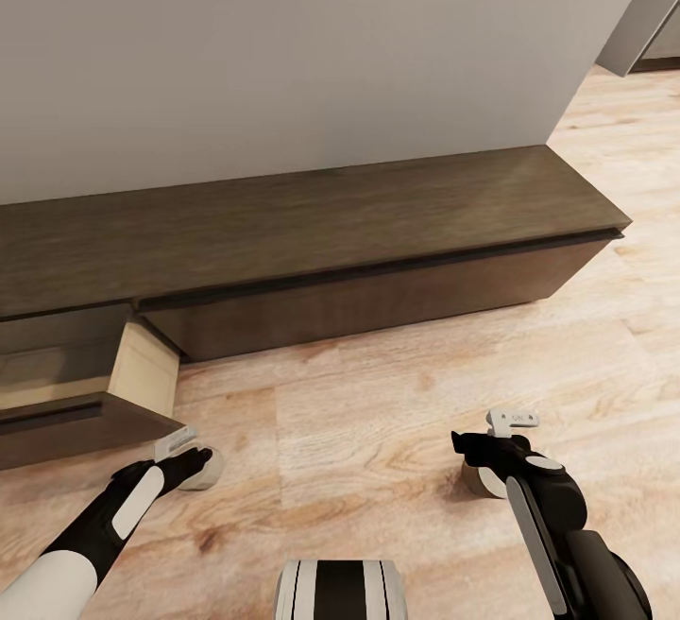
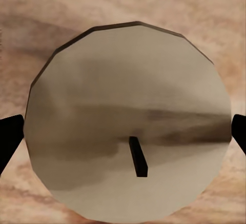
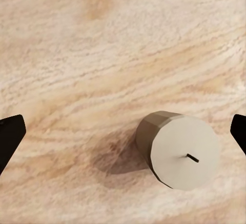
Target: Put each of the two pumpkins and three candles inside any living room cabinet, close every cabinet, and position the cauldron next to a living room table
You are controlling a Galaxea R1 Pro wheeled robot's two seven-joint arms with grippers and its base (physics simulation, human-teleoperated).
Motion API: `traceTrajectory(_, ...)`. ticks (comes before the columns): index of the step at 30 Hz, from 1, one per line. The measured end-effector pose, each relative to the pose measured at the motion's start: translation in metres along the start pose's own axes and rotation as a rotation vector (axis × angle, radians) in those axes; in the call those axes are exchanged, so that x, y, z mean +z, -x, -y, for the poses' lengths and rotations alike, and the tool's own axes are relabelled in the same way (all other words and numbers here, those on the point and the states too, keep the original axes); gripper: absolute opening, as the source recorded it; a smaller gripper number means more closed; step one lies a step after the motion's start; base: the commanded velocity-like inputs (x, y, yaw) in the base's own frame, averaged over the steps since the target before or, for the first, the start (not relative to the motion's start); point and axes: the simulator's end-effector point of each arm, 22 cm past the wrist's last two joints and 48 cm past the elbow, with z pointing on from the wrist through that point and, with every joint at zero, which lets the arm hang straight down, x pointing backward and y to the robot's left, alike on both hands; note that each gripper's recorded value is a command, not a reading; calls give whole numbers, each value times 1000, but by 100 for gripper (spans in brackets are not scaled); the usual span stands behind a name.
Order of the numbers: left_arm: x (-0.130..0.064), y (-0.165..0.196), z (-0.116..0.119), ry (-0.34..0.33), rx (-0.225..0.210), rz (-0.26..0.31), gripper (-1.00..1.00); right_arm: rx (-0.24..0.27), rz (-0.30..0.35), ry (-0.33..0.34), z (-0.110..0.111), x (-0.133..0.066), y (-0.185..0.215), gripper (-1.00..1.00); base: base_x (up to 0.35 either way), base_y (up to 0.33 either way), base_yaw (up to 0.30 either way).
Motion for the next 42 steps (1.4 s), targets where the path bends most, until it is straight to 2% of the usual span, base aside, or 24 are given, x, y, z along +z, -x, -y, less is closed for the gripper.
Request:
traceTrajectory(14,0,1,0,4,13,4,-100,1,0,-2,2,0,0,100,-5,0,0)
traceTrajectory(25,0,1,3,1,27,6,-100,5,22,-3,1,0,5,100,-231,0,0)
traceTrajectory(29,-6,9,29,-43,32,31,-100,9,22,-8,2,0,9,100,-42,0,0)
traceTrajectory(31,-18,18,55,-95,41,51,-100,13,33,-13,4,2,18,100,-10,0,0)
traceTrajectory(33,-23,17,64,-106,54,48,-100,15,41,-15,5,2,24,100,-6,0,0)
traceTrajectory(35,-36,17,90,-135,59,48,-100,18,56,-19,8,2,33,100,-2,0,0)
traceTrajectory(36,-38,16,95,-134,66,49,-100,20,58,-20,9,3,34,100,0,0,0)
traceTrajectory(37,-50,11,115,-136,83,54,-100,29,67,-28,14,3,39,100,0,0,0)
traceTrajectory(38,-59,5,141,-186,45,43,-100,40,72,-39,20,3,42,100,0,0,0)
traceTrajectory(40,-70,-2,159,-182,62,41,-100,77,79,-67,38,5,51,100,0,0,0)
traceTrajectory(42,-85,-12,184,-199,78,42,-100,120,61,-95,57,13,56,100,0,0,0)
